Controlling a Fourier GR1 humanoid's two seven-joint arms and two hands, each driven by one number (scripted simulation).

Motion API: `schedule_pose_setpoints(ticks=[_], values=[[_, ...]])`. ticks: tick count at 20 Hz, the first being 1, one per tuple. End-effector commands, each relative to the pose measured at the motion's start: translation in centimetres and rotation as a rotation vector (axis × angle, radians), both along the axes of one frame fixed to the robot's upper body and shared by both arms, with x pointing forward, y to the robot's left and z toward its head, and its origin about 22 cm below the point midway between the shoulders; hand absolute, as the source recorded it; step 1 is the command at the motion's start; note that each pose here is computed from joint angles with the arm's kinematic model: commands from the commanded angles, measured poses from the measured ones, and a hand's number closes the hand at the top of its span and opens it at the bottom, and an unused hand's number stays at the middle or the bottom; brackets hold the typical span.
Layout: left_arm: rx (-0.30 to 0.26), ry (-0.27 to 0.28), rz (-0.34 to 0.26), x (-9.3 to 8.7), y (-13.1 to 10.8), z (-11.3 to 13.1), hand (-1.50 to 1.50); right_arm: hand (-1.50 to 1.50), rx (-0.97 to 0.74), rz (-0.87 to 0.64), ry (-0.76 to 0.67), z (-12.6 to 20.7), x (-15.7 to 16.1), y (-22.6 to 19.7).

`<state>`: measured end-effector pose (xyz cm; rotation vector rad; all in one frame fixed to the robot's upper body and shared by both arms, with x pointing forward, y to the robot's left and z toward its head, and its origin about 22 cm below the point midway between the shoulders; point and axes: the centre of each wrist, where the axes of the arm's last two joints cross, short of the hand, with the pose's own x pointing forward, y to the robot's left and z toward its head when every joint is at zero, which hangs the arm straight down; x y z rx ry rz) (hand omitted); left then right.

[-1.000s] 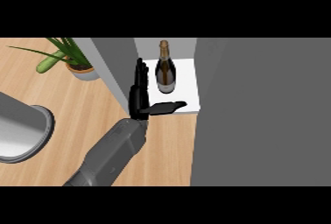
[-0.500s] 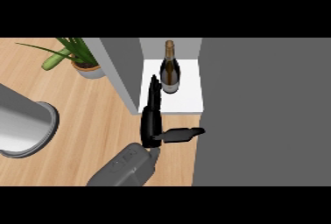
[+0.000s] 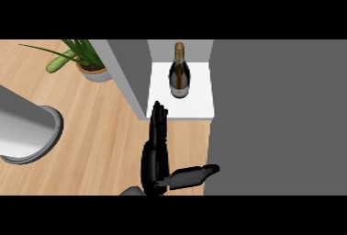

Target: Pick up the wine, place it into the cabinet and close the cabinet

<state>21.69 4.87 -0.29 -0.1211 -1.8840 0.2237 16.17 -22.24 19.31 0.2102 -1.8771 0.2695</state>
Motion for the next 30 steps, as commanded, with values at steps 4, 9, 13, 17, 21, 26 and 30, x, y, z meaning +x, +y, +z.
schedule_pose_setpoints(ticks=[4,9,13,17,21,26,30], values=[[-0.015,-0.010,0.061,-5.2,0.6,1.3,-1.50,-1.50,0.021,0.037,-0.034,0.9,-2.0,-0.2],[-0.032,-0.045,-0.008,-6.2,4.9,2.9,-1.50,-1.50,0.011,0.092,-0.023,1.5,-1.4,-0.1],[-0.022,-0.043,-0.040,-8.2,6.5,3.8,-1.50,1.50,0.008,0.141,0.019,1.8,-3.2,-0.5],[-0.014,-0.032,-0.095,-8.6,6.5,3.4,-1.50,1.50,-0.067,0.209,0.050,1.6,-2.3,-0.4],[-0.002,-0.052,-0.138,-9.8,10.8,4.7,-1.50,1.50,-0.078,0.204,0.015,0.3,-2.4,0.4],[-0.009,-0.054,-0.099,-9.6,12.8,5.3,-1.50,1.50,-0.026,0.325,0.111,0.0,-3.0,1.2],[0.029,-0.073,-0.066,-9.8,15.3,5.6,-1.50,1.50,0.029,0.359,0.172,-0.9,-4.2,1.3]])
